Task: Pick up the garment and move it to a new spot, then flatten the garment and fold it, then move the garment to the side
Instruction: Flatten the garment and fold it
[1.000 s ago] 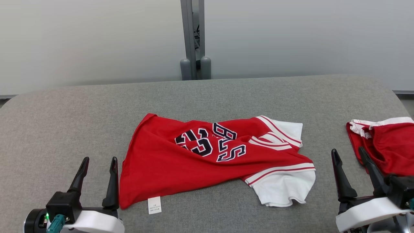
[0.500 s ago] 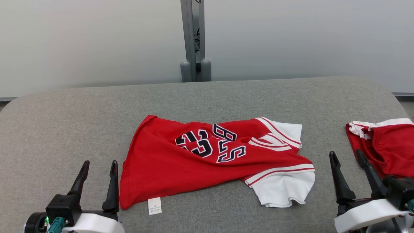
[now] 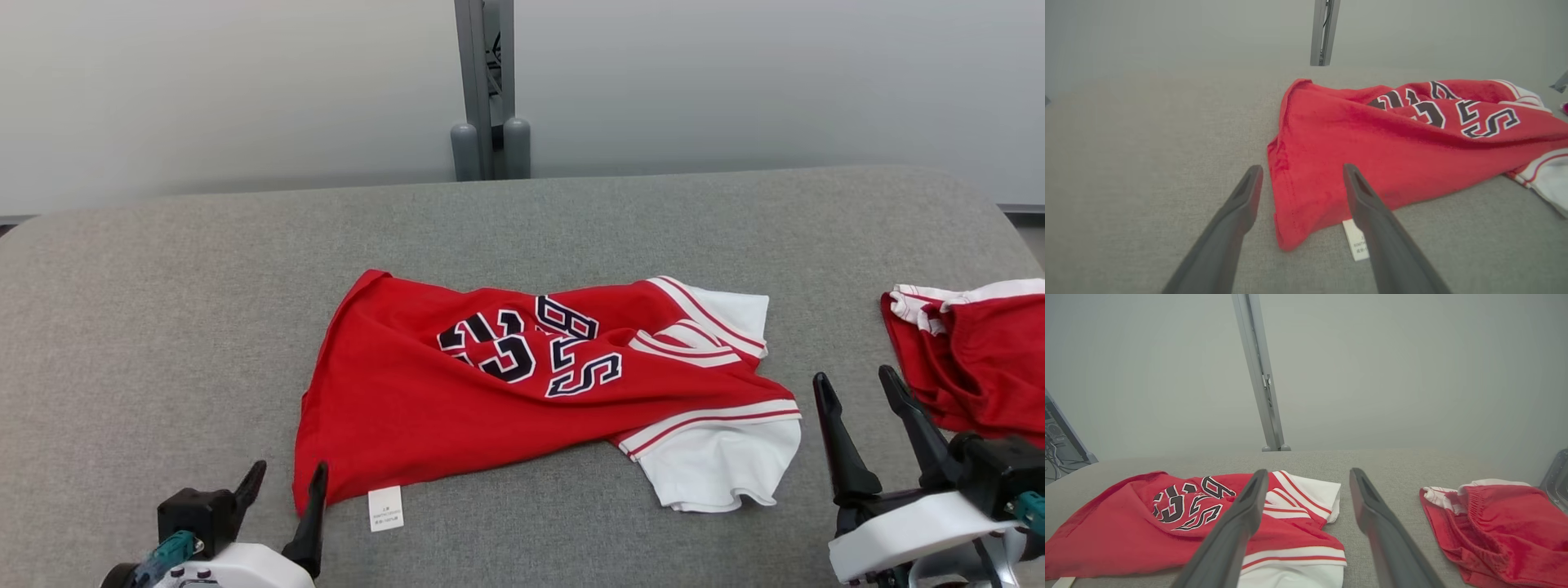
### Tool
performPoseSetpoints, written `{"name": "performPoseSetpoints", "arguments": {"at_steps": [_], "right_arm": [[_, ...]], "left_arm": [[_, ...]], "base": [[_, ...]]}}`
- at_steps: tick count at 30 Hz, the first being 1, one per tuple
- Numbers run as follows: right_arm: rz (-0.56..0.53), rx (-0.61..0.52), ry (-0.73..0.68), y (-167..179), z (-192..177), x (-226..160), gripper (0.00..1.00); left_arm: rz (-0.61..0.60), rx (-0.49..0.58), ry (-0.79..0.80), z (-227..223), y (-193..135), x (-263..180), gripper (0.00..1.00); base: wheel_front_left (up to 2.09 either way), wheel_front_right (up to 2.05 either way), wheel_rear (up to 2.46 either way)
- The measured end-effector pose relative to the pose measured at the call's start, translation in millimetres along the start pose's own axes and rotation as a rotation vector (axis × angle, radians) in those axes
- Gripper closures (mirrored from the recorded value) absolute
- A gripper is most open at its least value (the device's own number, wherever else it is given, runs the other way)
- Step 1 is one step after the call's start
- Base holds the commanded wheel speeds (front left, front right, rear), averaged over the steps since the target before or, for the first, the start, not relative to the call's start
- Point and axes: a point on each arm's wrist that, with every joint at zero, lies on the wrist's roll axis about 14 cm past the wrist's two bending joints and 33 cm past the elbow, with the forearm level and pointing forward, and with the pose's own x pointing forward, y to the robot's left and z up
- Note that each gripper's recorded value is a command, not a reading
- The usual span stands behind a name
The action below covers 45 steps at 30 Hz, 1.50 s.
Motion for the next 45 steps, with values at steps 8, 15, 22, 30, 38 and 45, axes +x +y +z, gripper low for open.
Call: {"name": "performPoseSetpoints", "arguments": {"at_steps": [8, 15, 22, 30, 38, 45], "right_arm": [[0.002, 0.007, 0.051, -0.6, -18.6, 13.0, 0.0], [-0.007, 0.01, 0.082, -3.9, -30.2, 15.5, 0.0], [-0.007, 0.013, 0.094, -4.2, -34.4, 18.7, 0.0], [-0.007, 0.029, 0.286, -1.3, -74.9, -2.3, 0.0], [0.011, 0.09, 0.464, 11.3, -114.4, -28.9, 0.0], [0.011, 0.21, 0.504, 19.0, -131.7, -30.6, 0.0]], "left_arm": [[-0.004, -0.054, 0.248, -60.2, 4.9, 9.0, 0.0], [-0.012, -0.067, 0.287, -72.3, 5.8, 17.0, 0.0], [-0.022, -0.069, 0.3, -76.4, 5.0, 22.2, 1.0], [-0.016, -0.065, 0.269, -69.9, 7.1, 25.4, 1.0], [-0.019, -0.051, 0.26, -67.7, 7.3, 30.2, 1.0], [-0.028, -0.047, 0.259, -67.0, 5.0, 34.5, 1.0]], "base": [[0.0, 0.0, 0.0], [0.0, 0.0, 0.0], [0.0, 0.0, 0.0], [0.0, 0.0, 0.0], [0.0, 0.0, 0.0], [0.0, 0.0, 0.0]]}}
